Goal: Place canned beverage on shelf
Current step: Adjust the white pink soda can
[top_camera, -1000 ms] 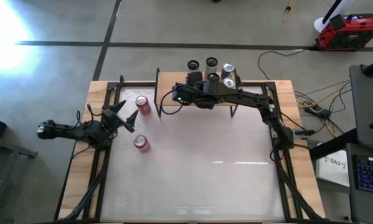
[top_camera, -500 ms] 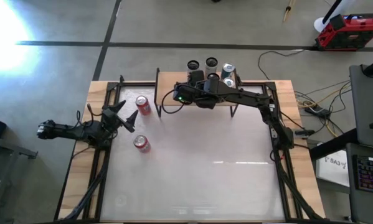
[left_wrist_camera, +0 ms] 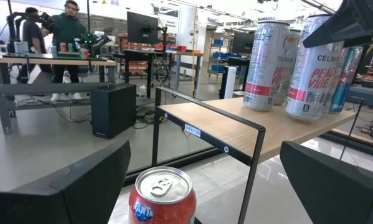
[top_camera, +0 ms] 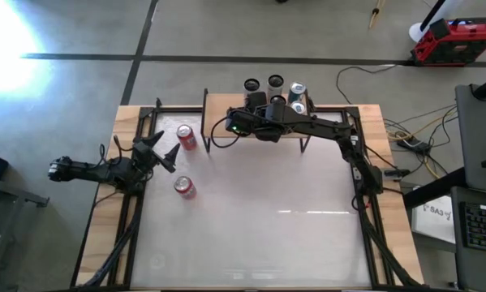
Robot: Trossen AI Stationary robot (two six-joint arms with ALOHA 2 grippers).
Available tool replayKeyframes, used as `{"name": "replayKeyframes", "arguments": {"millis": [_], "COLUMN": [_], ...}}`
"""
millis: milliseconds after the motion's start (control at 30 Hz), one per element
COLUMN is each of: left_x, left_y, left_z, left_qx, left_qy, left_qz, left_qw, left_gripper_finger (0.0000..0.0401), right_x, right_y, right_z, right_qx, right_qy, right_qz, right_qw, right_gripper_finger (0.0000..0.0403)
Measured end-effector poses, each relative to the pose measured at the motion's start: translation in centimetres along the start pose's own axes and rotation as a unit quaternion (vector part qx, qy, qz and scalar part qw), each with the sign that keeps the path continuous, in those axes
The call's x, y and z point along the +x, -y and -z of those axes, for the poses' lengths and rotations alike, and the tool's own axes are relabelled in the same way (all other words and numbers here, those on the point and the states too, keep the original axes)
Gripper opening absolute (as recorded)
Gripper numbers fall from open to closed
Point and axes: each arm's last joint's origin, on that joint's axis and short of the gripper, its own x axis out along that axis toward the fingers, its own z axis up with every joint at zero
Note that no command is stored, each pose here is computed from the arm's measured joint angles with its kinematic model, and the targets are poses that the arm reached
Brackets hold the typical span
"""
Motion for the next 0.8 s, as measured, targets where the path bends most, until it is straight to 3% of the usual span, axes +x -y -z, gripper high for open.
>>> {"name": "replayKeyframes", "arguments": {"millis": [800], "left_x": [0.0], "left_y": [0.0], "left_z": [0.0], "left_qx": [0.0], "left_qy": [0.0], "left_qz": [0.0], "left_qw": [1.0], "left_gripper_finger": [0.0398], "right_x": [0.74], "right_y": [-0.47], "right_z": [0.6], "right_qx": [0.007], "right_qy": [0.009], "right_qz": [0.01], "right_qw": [1.0], "right_gripper_finger": [0.0261]}}
